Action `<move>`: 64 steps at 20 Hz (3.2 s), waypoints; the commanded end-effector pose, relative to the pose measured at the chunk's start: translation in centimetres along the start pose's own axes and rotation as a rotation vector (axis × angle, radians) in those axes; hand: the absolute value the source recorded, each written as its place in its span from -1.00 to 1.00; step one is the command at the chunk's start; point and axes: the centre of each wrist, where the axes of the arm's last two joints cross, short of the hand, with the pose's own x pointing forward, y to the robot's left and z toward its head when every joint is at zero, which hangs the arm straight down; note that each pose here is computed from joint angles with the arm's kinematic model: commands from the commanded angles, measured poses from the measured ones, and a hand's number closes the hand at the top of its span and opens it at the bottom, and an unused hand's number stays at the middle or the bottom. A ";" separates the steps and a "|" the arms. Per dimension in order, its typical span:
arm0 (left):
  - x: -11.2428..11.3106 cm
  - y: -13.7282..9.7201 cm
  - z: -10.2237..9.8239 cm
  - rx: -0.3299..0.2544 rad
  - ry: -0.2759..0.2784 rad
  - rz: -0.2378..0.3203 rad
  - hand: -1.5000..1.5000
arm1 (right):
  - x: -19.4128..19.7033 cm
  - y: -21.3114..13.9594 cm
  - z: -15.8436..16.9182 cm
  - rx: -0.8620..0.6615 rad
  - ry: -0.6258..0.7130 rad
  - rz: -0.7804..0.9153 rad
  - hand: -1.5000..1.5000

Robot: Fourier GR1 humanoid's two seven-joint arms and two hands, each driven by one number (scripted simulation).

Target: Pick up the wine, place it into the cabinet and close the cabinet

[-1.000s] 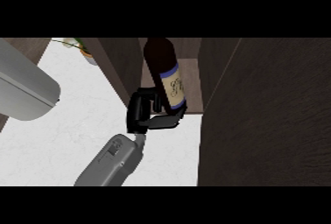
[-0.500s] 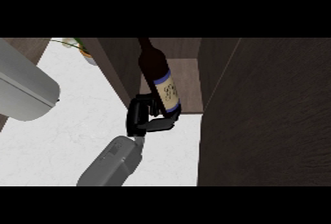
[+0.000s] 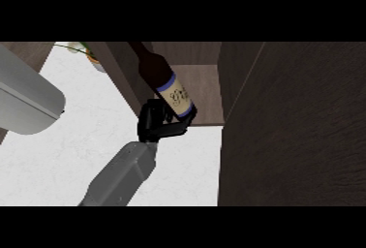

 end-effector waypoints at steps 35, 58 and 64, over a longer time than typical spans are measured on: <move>2.5 -0.5 -6.7 0.126 0.017 -0.038 1.00 | -0.7 -0.5 -1.0 0.035 -0.021 -0.013 -1.00; 1.4 1.8 -4.4 0.045 -0.183 -0.043 -1.00 | -0.2 -0.1 -1.3 0.036 -0.008 0.030 -1.00; 3.2 0.4 -2.6 -0.099 -0.167 -0.030 -1.00 | 0.9 -0.1 -0.5 0.009 0.004 0.032 -1.00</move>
